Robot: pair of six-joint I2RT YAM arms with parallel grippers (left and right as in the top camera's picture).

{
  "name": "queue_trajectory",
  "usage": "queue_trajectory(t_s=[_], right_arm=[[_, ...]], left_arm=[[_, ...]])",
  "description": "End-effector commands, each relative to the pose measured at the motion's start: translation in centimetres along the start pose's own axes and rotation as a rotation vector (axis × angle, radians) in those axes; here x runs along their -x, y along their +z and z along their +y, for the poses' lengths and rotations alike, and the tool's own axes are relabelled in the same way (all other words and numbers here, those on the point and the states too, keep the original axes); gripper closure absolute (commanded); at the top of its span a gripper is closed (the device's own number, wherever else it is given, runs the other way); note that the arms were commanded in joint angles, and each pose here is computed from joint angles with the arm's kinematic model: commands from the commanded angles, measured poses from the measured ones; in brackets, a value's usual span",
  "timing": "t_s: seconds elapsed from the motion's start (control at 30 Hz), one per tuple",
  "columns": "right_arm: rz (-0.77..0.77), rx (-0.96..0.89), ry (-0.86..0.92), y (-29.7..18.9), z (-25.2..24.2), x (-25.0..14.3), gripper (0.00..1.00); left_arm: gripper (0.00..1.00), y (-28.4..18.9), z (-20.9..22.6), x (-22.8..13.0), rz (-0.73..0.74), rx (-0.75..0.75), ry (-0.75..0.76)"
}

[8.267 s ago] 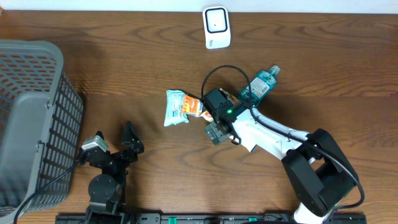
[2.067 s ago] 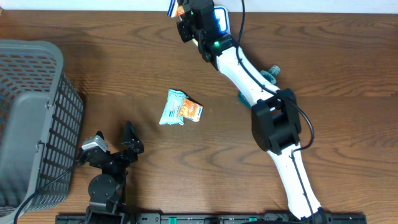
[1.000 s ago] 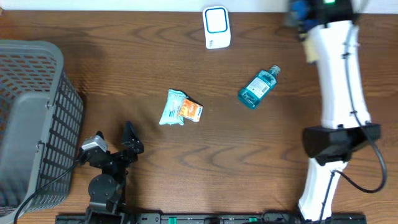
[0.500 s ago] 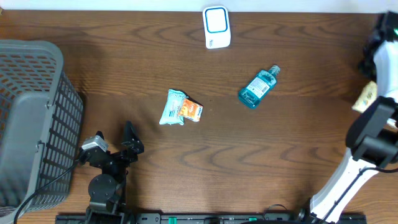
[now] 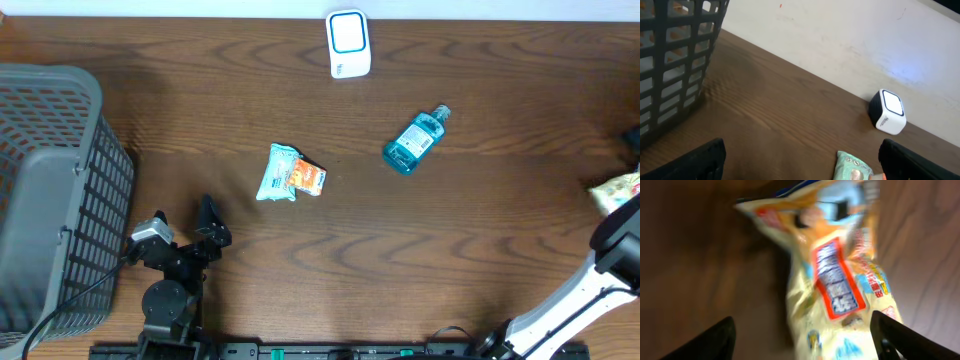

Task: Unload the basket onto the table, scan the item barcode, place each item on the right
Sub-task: 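Swing the right arm right and drop the snack bag at the table edge, then move the right gripper over the blue mouthwash bottle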

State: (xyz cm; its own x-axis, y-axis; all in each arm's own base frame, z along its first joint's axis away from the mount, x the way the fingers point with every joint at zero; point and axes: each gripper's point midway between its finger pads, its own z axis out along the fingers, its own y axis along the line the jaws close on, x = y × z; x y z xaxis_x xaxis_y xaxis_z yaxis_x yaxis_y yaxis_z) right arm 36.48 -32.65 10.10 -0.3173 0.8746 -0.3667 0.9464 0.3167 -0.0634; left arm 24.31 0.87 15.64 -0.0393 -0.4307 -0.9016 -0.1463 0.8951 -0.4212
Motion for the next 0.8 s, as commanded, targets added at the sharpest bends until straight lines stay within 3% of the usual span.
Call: queue_trajectory(t_s=[0.0, 0.13, 0.37, 0.4, 0.47, 0.5, 0.77], right_arm=[[0.008, 0.375, 0.018, -9.3, 4.7, 0.1, 0.12], [0.056, 0.578, -0.038, -15.3, 7.3, -2.4, 0.05], [0.080, 0.679, -0.107, -19.7, 11.7, -6.6, 0.01], [0.085, 0.680, -0.163, -19.7, 12.6, -7.8, 0.01], [0.104, 0.688, -0.221, -19.8, 14.1, -9.6, 0.18], [0.121, 0.685, -0.244, -19.6, 14.8, -10.6, 0.19], [0.222, 0.653, -0.539, -16.9, 22.3, -22.1, 0.10]], left_arm=[[0.02, 0.1, 0.9, -1.5, 0.041, 0.032, 0.005], [0.02, 0.1, 0.9, -1.5, 0.041, 0.032, 0.005], [0.02, 0.1, 0.9, -1.5, 0.041, 0.032, 0.005], [0.02, 0.1, 0.9, -1.5, 0.041, 0.032, 0.005], [0.02, 0.1, 0.9, -1.5, 0.041, 0.032, 0.005], [0.02, 0.1, 0.9, -1.5, 0.041, 0.032, 0.005], [0.02, 0.1, 0.9, -1.5, 0.041, 0.032, 0.005]])
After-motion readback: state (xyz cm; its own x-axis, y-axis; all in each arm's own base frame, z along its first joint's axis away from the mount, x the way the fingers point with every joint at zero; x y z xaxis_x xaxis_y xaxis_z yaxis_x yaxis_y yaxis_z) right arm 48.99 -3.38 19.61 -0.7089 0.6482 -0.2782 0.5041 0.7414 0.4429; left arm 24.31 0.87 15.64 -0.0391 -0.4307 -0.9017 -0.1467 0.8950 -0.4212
